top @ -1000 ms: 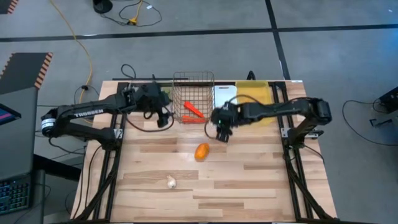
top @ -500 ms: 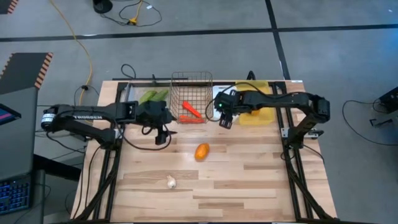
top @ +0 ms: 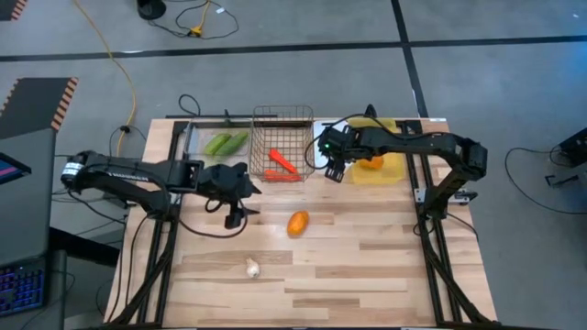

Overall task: Sort produce into baskets
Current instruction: Put the top garlic into the white bin, then put the garlic into the white bin

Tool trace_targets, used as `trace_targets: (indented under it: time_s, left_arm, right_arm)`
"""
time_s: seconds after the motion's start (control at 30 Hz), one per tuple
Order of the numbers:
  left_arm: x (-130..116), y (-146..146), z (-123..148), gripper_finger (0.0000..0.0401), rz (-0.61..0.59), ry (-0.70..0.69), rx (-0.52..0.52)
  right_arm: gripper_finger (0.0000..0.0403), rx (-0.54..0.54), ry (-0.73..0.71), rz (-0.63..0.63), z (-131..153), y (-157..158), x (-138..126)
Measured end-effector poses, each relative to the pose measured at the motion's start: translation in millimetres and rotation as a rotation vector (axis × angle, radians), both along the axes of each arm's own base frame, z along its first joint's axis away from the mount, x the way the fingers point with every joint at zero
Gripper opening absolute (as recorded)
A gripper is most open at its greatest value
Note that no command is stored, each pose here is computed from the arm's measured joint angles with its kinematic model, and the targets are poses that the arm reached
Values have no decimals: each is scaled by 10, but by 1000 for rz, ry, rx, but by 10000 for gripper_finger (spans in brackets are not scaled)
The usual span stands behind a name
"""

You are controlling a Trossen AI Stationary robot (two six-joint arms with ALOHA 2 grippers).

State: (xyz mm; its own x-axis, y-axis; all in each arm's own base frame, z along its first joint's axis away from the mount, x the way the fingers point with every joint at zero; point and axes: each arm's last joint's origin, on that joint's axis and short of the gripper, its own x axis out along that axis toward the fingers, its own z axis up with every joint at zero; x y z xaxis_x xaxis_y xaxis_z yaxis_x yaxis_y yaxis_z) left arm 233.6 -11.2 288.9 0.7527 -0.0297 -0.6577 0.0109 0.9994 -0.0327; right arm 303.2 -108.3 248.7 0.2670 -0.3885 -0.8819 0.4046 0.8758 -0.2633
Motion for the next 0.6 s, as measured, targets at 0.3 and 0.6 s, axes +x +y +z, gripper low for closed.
trace_targets:
  time_s: [0.3, 0.6]
  left_arm:
    - [-10, -141, -1, 279, -24, 1, -23]
    - [-18, -263, -12, 279, -52, 6, -20]
  right_arm:
    - [289, -9, -1, -29, 1, -36, -13]
    - [291, 8, -37, -158, 1, -165, -65]
